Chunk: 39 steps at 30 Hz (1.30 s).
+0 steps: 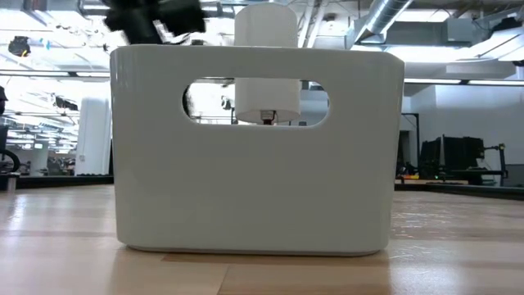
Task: Pick & Place Office items
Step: Put the black digital clock into the blue bin
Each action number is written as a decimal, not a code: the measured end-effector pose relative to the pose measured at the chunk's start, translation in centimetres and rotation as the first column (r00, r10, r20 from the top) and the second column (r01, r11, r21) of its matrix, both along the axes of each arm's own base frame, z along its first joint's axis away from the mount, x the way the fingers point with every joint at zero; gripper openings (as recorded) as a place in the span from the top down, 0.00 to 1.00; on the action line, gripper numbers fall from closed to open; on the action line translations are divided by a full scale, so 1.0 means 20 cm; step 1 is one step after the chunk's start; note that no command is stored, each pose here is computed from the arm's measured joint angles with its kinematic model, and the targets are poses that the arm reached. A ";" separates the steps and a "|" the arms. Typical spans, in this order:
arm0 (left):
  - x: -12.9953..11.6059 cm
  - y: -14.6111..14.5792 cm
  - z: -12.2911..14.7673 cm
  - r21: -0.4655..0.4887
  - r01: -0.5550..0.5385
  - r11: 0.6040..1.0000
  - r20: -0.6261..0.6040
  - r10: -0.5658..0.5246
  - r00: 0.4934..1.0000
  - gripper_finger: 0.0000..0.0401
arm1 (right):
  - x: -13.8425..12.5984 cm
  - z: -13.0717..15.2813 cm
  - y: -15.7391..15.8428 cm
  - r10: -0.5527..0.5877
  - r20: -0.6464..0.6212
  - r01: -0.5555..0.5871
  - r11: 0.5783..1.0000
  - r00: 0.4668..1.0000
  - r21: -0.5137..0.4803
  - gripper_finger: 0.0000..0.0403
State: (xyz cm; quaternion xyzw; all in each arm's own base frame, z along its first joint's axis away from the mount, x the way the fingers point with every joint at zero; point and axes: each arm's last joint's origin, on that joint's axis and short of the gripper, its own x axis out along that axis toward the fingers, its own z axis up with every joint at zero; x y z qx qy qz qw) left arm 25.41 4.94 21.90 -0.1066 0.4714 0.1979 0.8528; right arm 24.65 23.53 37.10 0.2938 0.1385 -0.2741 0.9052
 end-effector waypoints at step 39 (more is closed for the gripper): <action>-0.20 0.52 -0.21 -0.050 -0.086 0.995 -0.367 0.062 0.928 0.05 | -0.01 0.00 0.00 -0.011 0.009 0.011 1.000 1.000 -0.016 0.54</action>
